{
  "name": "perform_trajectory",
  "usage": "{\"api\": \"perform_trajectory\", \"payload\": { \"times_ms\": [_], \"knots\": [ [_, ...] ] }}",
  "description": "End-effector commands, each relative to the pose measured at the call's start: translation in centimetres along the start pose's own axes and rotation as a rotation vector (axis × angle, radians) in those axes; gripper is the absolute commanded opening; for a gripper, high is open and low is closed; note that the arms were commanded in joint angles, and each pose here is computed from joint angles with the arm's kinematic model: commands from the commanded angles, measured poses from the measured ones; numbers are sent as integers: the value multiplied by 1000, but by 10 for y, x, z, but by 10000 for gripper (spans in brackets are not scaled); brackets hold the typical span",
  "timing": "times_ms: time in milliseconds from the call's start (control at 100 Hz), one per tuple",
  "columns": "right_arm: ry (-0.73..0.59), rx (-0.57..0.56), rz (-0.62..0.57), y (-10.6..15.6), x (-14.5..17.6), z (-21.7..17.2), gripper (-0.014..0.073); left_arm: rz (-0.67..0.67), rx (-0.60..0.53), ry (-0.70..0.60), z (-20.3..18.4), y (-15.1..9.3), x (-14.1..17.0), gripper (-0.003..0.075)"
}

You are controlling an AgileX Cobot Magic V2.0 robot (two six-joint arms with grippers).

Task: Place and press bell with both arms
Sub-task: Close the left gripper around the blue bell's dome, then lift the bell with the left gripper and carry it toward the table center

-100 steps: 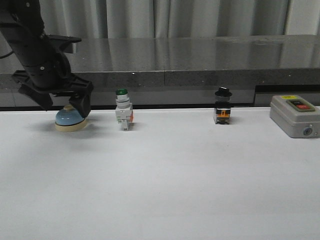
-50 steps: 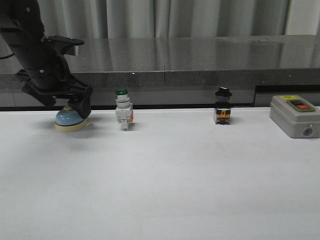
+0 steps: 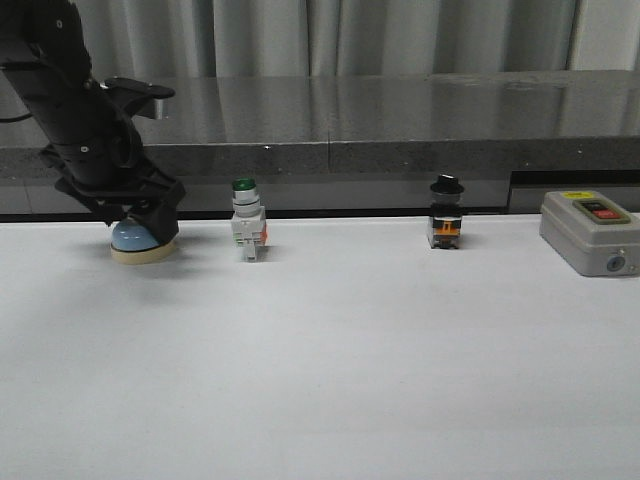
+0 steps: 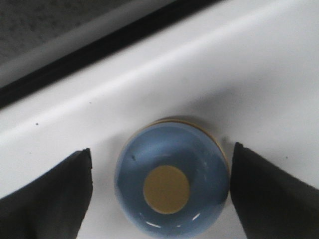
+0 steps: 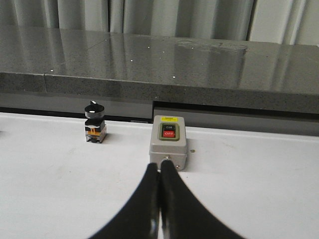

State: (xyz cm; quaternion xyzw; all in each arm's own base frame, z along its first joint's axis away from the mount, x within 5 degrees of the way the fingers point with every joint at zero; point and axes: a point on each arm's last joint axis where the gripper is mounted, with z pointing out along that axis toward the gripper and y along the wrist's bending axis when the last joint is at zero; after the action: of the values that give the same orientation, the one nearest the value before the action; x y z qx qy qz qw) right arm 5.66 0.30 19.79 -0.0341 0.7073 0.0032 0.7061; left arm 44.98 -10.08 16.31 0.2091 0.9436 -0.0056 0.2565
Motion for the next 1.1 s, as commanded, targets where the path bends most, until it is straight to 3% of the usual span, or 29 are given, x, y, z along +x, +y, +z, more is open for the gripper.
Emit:
{"api": "perform_trajectory", "payload": {
  "times_ms": [0, 200, 390, 490, 740, 970, 1090],
  "knots": [
    [-116, 11, -13, -1, -14, -3, -60, -9, -7, -66, -16, 3, -14, 494],
    [-116, 11, -13, -1, -14, -3, -60, -14, 0, -49, -9, 2, -11, 454],
    [-116, 11, -13, -1, -14, -3, -60, -14, 1, -47, -10, 2, -12, 212],
    [-116, 11, -13, -1, -14, -3, -60, -13, -1, -58, -16, 2, -14, 149],
    [-116, 11, -13, -1, -14, -3, -60, -35, -9, -83, -51, 12, -20, 143],
    [-116, 11, -13, -1, -14, -3, -60, -201, 30, -126, -101, 40, -18, 139],
    [-116, 11, -13, -1, -14, -3, -60, -210, 39, -110, -130, 42, -11, 134]
  ]
}}
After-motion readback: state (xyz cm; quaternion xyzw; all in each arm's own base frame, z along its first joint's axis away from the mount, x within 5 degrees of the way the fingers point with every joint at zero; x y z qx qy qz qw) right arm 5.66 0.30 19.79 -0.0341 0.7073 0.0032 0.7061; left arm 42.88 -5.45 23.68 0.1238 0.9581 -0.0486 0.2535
